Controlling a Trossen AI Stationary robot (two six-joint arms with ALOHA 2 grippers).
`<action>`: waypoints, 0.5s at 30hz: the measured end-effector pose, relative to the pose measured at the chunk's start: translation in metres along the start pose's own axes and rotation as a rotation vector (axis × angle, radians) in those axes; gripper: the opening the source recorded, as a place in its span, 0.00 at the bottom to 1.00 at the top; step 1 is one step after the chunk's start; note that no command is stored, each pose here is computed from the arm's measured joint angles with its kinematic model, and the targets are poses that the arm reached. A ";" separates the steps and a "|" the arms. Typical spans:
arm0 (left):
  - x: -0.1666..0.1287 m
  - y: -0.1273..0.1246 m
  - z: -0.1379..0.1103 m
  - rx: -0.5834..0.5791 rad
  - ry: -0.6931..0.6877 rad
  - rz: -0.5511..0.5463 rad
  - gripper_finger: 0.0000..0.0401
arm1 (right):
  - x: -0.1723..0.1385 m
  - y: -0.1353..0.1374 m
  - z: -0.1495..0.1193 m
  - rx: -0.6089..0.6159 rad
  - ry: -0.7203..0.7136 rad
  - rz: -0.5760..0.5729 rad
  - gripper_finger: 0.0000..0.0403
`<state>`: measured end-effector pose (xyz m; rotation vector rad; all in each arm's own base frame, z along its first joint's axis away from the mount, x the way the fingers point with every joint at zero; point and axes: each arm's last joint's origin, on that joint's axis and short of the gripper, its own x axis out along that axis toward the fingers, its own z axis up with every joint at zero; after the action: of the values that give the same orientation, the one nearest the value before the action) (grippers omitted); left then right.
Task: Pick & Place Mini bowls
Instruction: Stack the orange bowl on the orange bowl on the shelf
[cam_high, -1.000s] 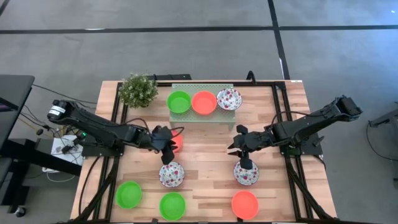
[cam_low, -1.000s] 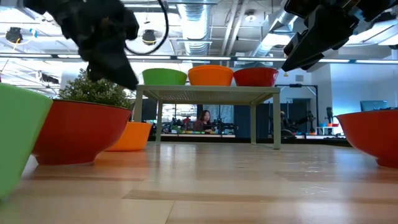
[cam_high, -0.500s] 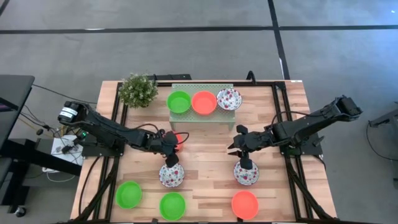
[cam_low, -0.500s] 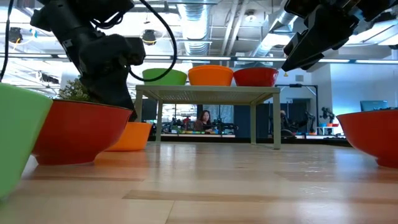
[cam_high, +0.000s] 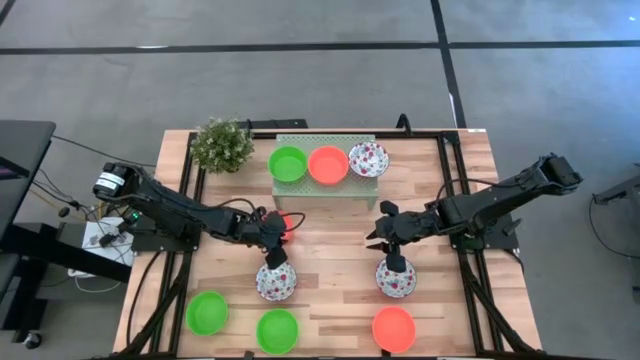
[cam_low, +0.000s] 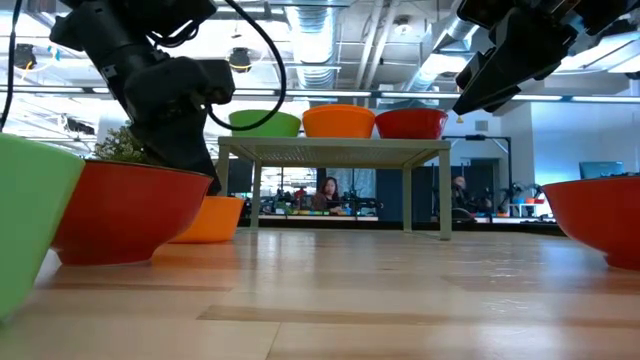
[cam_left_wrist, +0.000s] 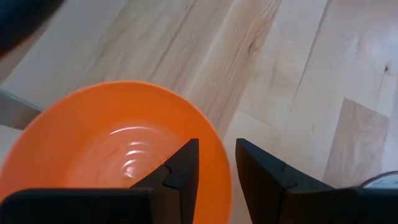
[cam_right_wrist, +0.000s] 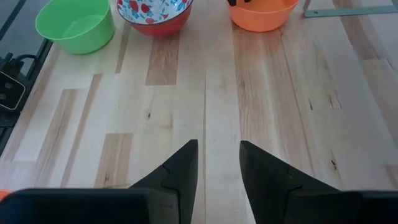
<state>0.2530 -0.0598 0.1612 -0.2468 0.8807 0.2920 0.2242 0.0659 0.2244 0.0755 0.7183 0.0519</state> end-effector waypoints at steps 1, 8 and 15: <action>0.000 0.000 0.000 0.002 0.000 0.000 0.26 | 0.000 0.000 0.000 0.000 0.000 0.000 0.28; 0.005 0.000 -0.002 0.008 0.017 0.011 0.26 | 0.000 0.000 0.000 0.001 0.000 0.001 0.28; 0.012 0.000 -0.007 0.112 0.041 0.035 0.26 | 0.000 0.000 0.000 0.001 0.000 0.001 0.28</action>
<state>0.2557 -0.0602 0.1475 -0.1334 0.9394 0.2700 0.2242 0.0660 0.2244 0.0767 0.7187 0.0531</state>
